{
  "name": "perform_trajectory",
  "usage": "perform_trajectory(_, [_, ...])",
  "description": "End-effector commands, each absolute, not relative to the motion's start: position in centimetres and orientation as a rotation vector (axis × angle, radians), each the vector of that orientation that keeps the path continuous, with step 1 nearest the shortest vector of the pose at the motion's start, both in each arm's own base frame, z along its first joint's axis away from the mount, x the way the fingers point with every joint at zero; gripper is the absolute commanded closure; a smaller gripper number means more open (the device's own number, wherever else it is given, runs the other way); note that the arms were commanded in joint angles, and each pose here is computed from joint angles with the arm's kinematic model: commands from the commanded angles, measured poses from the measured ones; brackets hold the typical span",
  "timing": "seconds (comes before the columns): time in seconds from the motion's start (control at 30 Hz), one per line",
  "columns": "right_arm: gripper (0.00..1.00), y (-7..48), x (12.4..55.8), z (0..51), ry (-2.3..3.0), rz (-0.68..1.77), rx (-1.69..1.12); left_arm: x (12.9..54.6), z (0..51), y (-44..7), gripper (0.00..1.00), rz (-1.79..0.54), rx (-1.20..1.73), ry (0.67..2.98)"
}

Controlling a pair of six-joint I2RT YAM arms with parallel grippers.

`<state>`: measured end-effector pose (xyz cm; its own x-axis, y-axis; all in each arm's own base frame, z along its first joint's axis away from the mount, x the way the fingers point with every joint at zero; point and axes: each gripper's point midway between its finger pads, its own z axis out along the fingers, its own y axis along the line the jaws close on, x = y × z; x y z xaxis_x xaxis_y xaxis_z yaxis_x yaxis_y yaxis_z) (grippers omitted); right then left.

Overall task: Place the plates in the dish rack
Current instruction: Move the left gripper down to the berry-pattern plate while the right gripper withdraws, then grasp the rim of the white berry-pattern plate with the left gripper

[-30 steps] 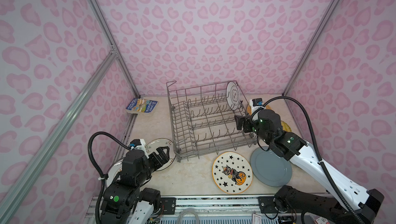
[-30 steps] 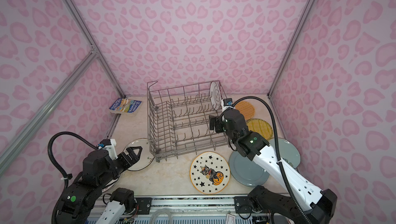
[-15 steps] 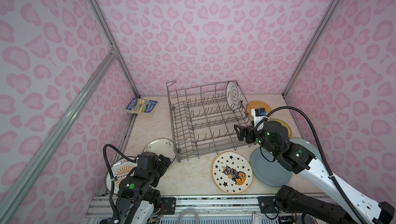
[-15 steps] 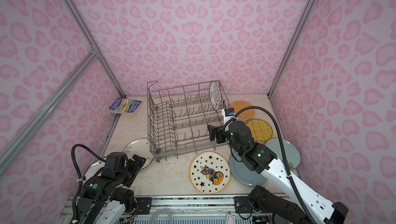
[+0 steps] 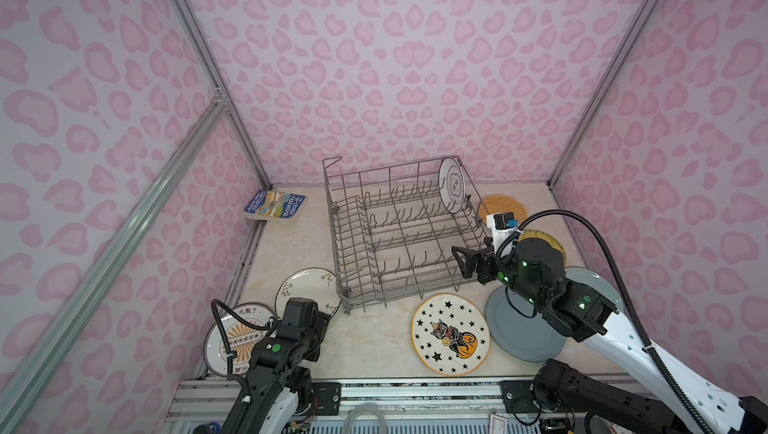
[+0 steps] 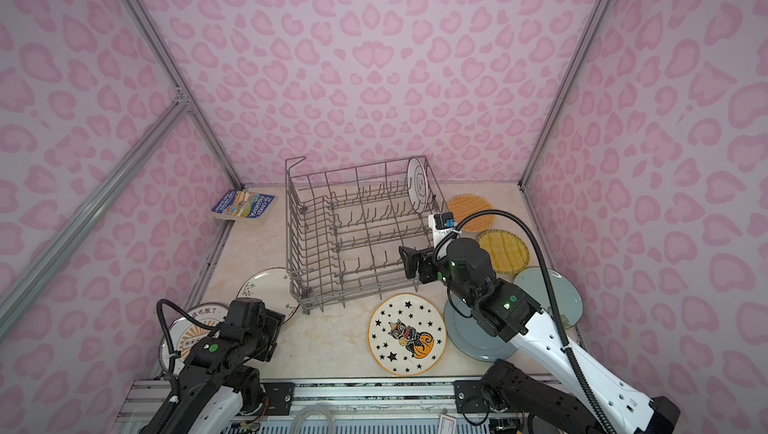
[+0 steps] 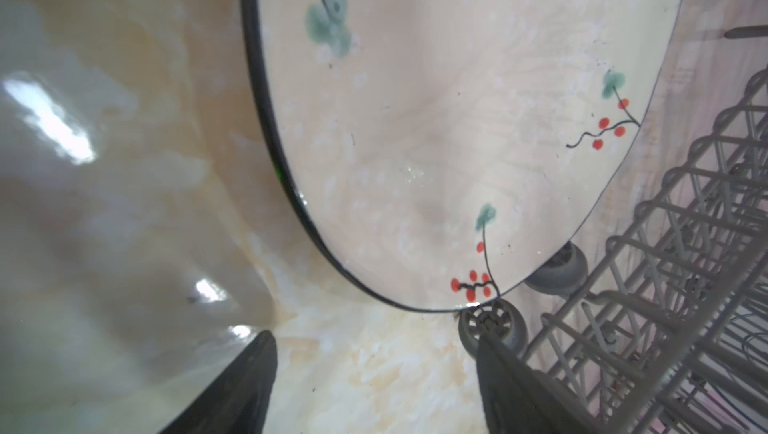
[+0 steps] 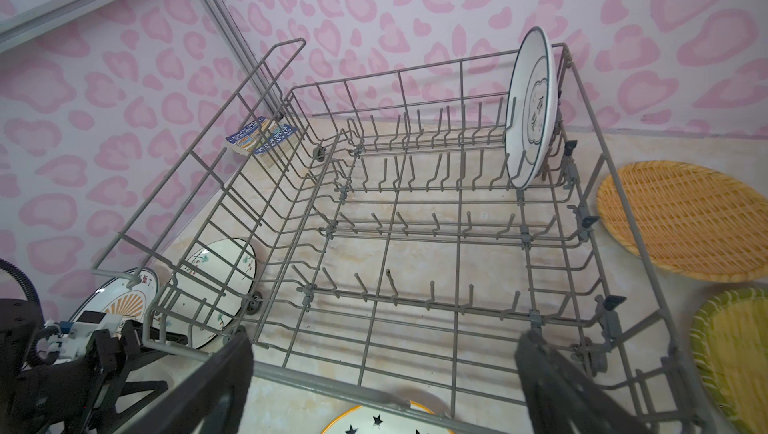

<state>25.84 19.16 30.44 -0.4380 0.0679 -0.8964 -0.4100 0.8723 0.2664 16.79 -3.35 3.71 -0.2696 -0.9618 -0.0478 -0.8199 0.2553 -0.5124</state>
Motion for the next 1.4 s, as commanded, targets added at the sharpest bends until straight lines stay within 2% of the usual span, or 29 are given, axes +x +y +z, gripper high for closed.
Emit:
perform_trajectory(0.0, [0.02,19.4,25.8,31.2,1.936,0.573,-0.246,18.5,4.1,-2.4,0.24,-0.579,-1.697,2.025])
perform_trajectory(0.2, [0.02,19.5,25.5,31.4,1.956,0.566,-0.259,19.4,2.3,-1.3,0.30,-0.598,-1.788,1.854])
perform_trajectory(0.43, [0.02,21.6,24.8,31.5,1.986,0.640,-0.319,21.6,1.9,-0.3,0.32,-0.578,-1.784,1.751])
perform_trajectory(0.7, [0.02,23.1,24.0,32.0,1.975,0.675,-0.345,25.4,1.6,-0.3,0.32,-0.578,-1.733,1.823])
perform_trajectory(0.97, [0.02,23.4,23.5,32.2,1.969,0.692,-0.346,28.8,1.5,1.0,0.30,-0.675,-1.733,1.796])
perform_trajectory(1.2, [0.02,23.4,23.3,32.1,1.949,0.696,-0.325,29.2,0.1,1.6,0.29,-0.768,-1.818,1.757])
perform_trajectory(1.37, [0.02,23.9,23.0,31.9,1.945,0.715,-0.333,29.1,-0.7,2.5,0.38,-0.758,-1.865,1.740])
